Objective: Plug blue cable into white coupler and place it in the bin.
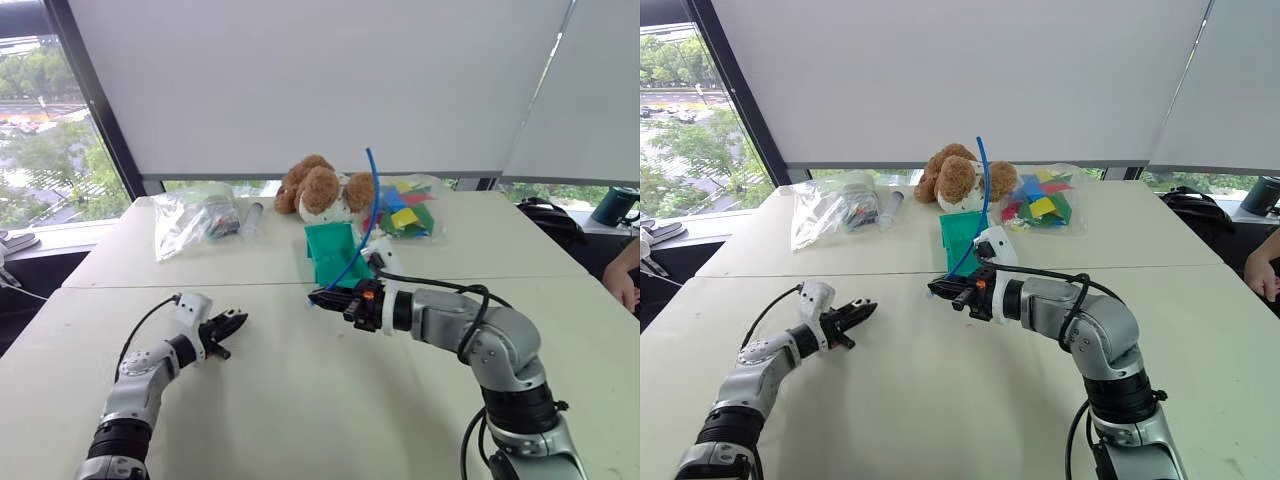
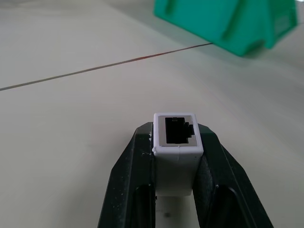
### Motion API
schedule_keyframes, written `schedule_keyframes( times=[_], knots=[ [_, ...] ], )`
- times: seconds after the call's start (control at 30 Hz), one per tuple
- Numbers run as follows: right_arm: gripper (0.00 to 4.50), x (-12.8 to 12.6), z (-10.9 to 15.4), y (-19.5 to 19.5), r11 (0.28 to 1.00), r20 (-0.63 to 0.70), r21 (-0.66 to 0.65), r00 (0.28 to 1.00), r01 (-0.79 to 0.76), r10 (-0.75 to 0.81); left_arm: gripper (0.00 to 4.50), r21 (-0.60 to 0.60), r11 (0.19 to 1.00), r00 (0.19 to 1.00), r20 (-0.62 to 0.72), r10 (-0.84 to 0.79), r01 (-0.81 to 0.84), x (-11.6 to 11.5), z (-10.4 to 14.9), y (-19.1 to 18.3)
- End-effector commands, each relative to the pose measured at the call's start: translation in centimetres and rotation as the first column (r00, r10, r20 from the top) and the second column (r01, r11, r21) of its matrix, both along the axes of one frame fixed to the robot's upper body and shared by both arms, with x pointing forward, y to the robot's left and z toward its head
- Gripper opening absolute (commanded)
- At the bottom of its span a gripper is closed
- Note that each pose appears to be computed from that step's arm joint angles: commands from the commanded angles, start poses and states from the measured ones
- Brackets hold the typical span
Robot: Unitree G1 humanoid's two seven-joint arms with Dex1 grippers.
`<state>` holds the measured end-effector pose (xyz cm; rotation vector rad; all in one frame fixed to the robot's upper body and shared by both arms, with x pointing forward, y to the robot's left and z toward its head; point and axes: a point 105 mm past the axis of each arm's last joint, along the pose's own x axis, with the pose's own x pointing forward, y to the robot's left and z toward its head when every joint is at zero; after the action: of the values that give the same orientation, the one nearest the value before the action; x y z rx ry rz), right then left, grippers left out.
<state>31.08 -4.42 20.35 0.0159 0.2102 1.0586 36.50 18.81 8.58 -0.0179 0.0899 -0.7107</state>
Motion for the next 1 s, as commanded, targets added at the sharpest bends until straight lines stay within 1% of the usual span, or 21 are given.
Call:
schedule_keyframes(
  times=[0.03,0.13,0.17,0.23,0.33,0.47,0.67,0.83,1.0],
  knots=[
    [0.0,-0.4,1.3,-1.0,0.997,0.112,-0.08,0.993,-0.018,0.027,0.41,0.005,0.966,0.965,0.042,-0.257,0.257,-1.2,2.0,-4.7],
    [0.0,-0.5,1.2,-2.4,0.97,0.204,-0.237,0.973,-0.058,0.108,0.41,0.07,0.878,0.879,0.021,-0.475,0.473,-2.8,2.0,-8.2],
    [0.0,-0.7,1.1,-2.7,0.961,0.216,-0.268,0.967,-0.074,0.134,0.41,0.084,0.855,0.858,0.011,-0.514,0.511,-3.0,1.9,-8.9],
    [0.0,-0.8,1.1,-3.0,0.947,0.23,-0.304,0.957,-0.103,0.178,0.41,0.115,0.817,0.822,0.001,-0.569,0.565,-3.3,1.8,-9.9],
    [0.0,-0.9,0.5,-3.4,0.899,0.252,-0.407,0.926,-0.161,0.28,0.41,0.201,0.72,0.736,-0.009,-0.677,0.664,-3.7,1.1,-12.4],
    [0.0,-0.8,-0.8,-3.3,0.849,0.239,-0.48,0.898,-0.222,0.37,0.41,0.301,0.649,0.684,-0.014,-0.73,0.699,-3.1,-0.4,-14.8],
    [0.0,-0.9,-2.7,-2.1,0.811,0.207,-0.507,0.872,-0.292,0.443,0.41,0.348,0.619,0.662,-0.006,-0.75,0.704,-2.9,-1.7,-15.7],
    [0.0,-0.3,-4.0,-1.4,0.788,0.199,-0.535,0.861,-0.304,0.467,0.41,0.354,0.614,0.655,0.005,-0.755,0.705,-2.9,-1.9,-15.6],
    [0.0,0.4,-4.9,-1.8,0.757,0.199,-0.583,0.851,-0.296,0.486,0.41,0.353,0.617,0.656,0.012,-0.755,0.704,-2.9,-1.9,-15.6]
  ],
)
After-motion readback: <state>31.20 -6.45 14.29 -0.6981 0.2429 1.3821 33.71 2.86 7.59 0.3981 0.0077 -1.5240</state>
